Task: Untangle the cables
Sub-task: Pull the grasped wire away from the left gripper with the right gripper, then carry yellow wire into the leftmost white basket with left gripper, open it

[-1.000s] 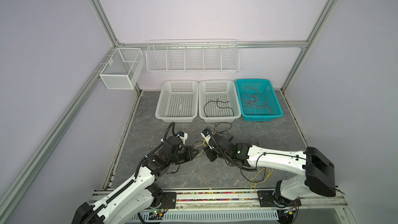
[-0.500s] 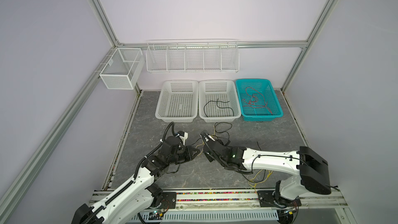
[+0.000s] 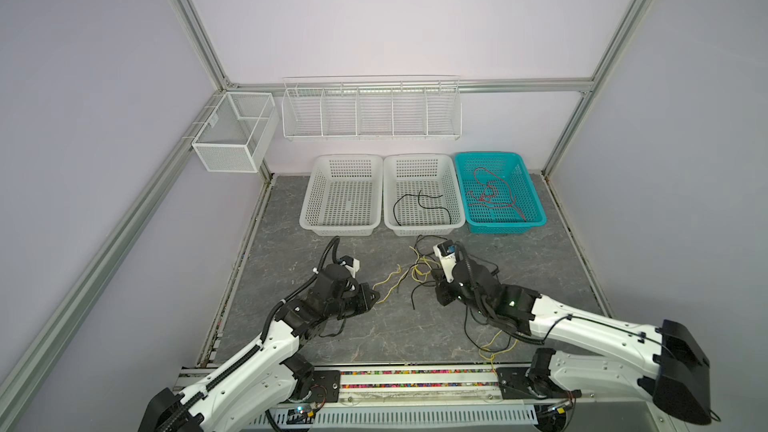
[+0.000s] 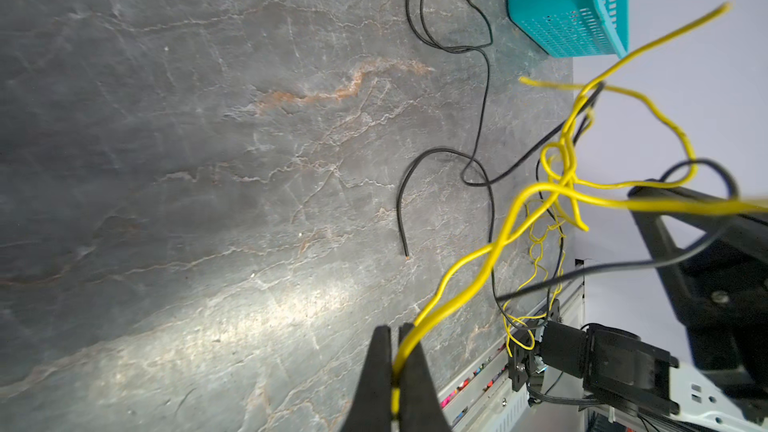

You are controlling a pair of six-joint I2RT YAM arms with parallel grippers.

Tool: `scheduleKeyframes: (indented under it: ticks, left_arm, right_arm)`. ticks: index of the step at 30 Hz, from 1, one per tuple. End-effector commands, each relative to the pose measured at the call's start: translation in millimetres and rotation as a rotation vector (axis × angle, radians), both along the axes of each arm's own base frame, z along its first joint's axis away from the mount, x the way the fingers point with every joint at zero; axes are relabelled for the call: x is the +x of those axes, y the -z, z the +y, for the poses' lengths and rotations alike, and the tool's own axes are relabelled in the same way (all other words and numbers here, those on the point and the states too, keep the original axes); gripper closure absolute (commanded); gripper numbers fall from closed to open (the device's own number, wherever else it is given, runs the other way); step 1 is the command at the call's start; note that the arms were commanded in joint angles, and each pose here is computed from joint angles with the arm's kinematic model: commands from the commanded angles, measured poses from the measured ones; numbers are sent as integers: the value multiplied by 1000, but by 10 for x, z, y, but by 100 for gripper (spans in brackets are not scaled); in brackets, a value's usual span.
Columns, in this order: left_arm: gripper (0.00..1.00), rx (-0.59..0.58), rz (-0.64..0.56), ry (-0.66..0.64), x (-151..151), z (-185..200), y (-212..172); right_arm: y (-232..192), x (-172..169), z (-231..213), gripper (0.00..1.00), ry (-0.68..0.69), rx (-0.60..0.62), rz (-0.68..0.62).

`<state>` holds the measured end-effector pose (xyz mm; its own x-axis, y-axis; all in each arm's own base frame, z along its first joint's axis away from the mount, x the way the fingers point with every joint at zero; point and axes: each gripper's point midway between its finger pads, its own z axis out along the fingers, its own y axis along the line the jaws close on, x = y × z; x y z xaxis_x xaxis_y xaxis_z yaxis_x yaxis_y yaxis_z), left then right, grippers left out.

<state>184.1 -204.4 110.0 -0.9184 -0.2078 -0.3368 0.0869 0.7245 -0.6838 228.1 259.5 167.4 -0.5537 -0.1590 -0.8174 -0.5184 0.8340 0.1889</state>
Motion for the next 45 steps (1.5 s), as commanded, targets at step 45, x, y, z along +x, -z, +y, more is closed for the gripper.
scheduleKeyframes:
  ticks: [45]
  left_arm:
    - [100, 146, -235, -156, 433, 437, -933]
  right_arm:
    - [-119, 144, -1548, 94, 341, 299, 295]
